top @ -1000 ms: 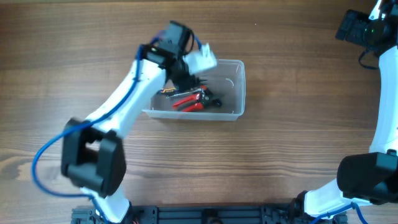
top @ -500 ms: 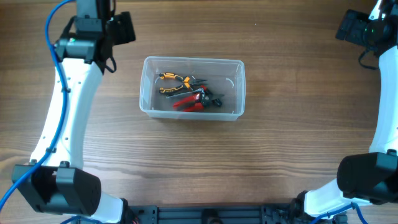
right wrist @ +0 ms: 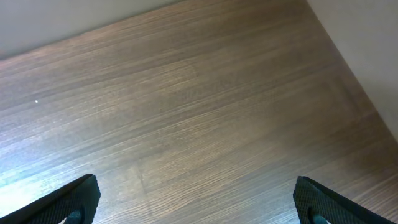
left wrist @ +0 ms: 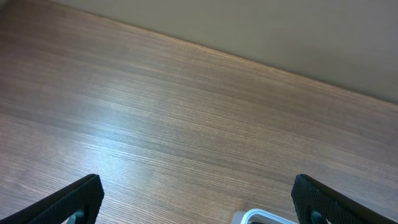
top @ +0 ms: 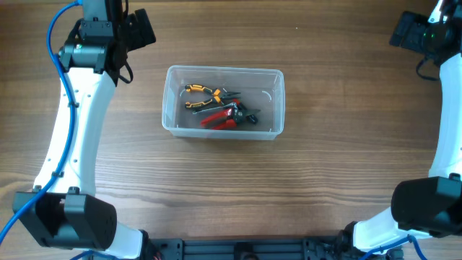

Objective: Pack container

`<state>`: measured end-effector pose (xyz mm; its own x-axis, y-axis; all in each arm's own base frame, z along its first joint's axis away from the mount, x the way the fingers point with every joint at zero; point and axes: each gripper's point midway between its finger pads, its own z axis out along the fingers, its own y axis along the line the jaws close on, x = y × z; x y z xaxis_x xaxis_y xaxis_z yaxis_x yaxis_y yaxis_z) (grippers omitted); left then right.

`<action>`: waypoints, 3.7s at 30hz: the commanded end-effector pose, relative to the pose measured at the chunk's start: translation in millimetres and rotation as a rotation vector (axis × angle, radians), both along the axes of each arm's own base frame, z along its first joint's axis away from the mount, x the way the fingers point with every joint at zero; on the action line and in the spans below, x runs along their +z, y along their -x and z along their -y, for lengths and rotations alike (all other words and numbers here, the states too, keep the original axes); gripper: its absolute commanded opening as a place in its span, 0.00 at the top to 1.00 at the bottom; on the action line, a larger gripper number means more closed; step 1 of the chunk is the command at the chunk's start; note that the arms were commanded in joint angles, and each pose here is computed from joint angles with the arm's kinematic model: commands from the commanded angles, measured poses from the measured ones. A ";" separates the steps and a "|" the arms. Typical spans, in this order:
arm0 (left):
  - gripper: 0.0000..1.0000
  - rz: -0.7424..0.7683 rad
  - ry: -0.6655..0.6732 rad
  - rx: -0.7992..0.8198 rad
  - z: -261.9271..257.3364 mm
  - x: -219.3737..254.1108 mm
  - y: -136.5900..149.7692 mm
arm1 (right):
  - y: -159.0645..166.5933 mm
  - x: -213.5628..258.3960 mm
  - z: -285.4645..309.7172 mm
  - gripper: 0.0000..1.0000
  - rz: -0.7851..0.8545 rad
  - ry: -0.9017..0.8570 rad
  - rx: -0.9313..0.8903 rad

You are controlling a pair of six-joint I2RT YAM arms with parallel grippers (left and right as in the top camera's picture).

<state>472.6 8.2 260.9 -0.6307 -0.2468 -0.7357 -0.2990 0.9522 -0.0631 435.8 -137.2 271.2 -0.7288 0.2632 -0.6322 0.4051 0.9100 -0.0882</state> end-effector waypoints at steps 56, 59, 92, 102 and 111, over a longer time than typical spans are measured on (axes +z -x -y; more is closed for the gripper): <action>0.00 0.014 0.004 0.025 -3.1 5.0 1.1 | 195.6 -38.3 -136.9 0.00 1.176 -0.171 0.304; 0.00 0.014 0.004 0.025 -3.1 5.0 1.1 | 194.5 -44.9 -137.5 0.00 1.155 -0.163 0.309; 0.00 0.014 0.004 0.025 -3.1 5.0 1.1 | 189.1 -94.2 -138.3 0.00 0.948 -0.152 0.311; 0.00 -0.021 -0.005 0.021 -3.8 -0.9 6.9 | 189.1 -94.1 -138.2 0.00 0.948 -0.152 0.311; 0.00 0.338 0.012 0.057 -19.6 120.4 31.1 | 189.1 -94.2 -138.2 0.00 0.948 -0.152 0.311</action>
<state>475.5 11.6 286.3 -0.5566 -0.2561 -0.7903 -0.3051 0.9478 -0.0923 247.5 0.9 173.6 -0.0077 0.2615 -0.9652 -0.0015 0.9652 0.2615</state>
